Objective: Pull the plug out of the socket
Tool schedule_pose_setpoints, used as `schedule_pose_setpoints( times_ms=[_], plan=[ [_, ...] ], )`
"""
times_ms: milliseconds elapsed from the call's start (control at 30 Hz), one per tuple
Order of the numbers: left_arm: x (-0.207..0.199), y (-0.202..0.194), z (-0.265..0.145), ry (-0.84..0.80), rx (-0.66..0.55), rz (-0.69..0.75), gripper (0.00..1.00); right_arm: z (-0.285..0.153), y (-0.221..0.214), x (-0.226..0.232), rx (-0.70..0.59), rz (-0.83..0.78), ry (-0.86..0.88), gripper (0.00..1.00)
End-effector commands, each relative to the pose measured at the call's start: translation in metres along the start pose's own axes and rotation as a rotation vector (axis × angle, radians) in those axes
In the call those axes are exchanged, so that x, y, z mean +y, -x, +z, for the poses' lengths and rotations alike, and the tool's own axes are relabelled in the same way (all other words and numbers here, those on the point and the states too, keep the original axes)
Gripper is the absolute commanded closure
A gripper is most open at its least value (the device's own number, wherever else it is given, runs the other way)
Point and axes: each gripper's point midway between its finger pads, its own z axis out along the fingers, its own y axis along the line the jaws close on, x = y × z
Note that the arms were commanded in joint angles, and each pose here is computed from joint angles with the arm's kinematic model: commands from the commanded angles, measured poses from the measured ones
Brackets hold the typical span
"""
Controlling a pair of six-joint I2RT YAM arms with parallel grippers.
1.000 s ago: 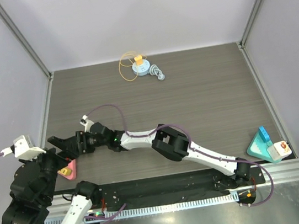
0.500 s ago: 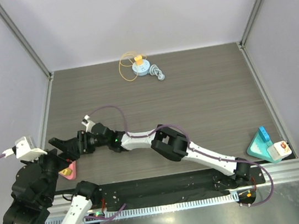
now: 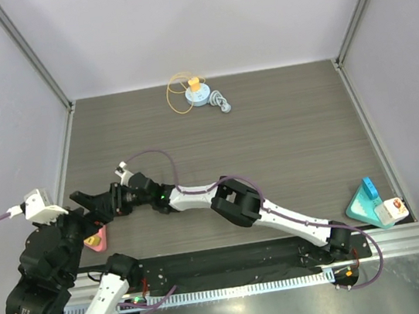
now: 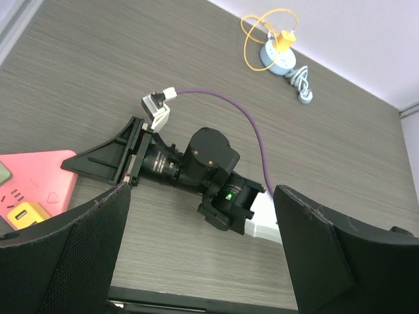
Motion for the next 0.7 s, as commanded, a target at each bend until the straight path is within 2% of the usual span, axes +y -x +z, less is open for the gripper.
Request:
schedule_pose_setpoints(
  times_ms=[0, 33, 67, 100, 167, 233, 267, 300, 367, 400, 467, 533, 600, 667],
  plan=[
    [-0.003, -0.008, 0.01, 0.004, 0.029, -0.003, 0.1, -0.003, 0.015, 0.02, -0.034, -0.002, 0.05, 0.8],
    [-0.004, -0.014, 0.014, 0.002, 0.04, -0.002, 0.1, -0.007, 0.02, 0.03, -0.046, -0.01, 0.061, 0.82],
    [-0.005, -0.016, 0.016, -0.003, 0.046, -0.002, 0.1, -0.009, 0.022, 0.032, -0.055, -0.012, 0.069, 0.89],
    [-0.006, -0.019, 0.019, -0.006, 0.056, -0.001, 0.1, -0.014, 0.019, 0.02, -0.054, -0.005, 0.041, 0.93],
    [-0.012, -0.028, 0.025, -0.028, 0.084, -0.011, 0.1, -0.025, 0.032, 0.037, -0.091, -0.015, 0.069, 0.99],
    [-0.018, -0.032, 0.027, -0.053, 0.101, -0.023, 0.11, -0.037, 0.03, 0.019, -0.097, -0.003, 0.034, 0.99],
    [-0.023, -0.035, 0.027, -0.078, 0.119, -0.033, 0.11, -0.044, 0.04, 0.036, -0.119, -0.013, 0.067, 0.99],
    [-0.026, -0.035, 0.027, -0.088, 0.126, -0.036, 0.11, -0.052, 0.036, 0.018, -0.117, 0.004, 0.031, 0.99],
    [-0.029, -0.034, 0.026, -0.097, 0.134, -0.043, 0.11, -0.067, 0.051, 0.037, -0.156, -0.005, 0.07, 0.99],
    [-0.031, -0.034, 0.025, -0.102, 0.14, -0.043, 0.12, -0.078, 0.046, 0.023, -0.157, 0.011, 0.038, 0.99],
    [-0.032, -0.04, 0.023, -0.114, 0.174, -0.027, 0.12, -0.093, 0.058, 0.025, -0.209, 0.007, 0.049, 0.99],
    [-0.042, -0.051, 0.023, -0.166, 0.24, -0.003, 0.14, -0.115, 0.058, 0.023, -0.235, 0.013, 0.024, 0.99],
    [-0.05, -0.066, 0.025, -0.205, 0.314, 0.013, 0.22, -0.137, 0.062, 0.022, -0.268, 0.01, 0.011, 0.99],
    [-0.074, -0.087, 0.025, -0.311, 0.444, 0.01, 0.23, -0.15, 0.065, 0.026, -0.286, -0.001, 0.017, 0.99]
  ],
)
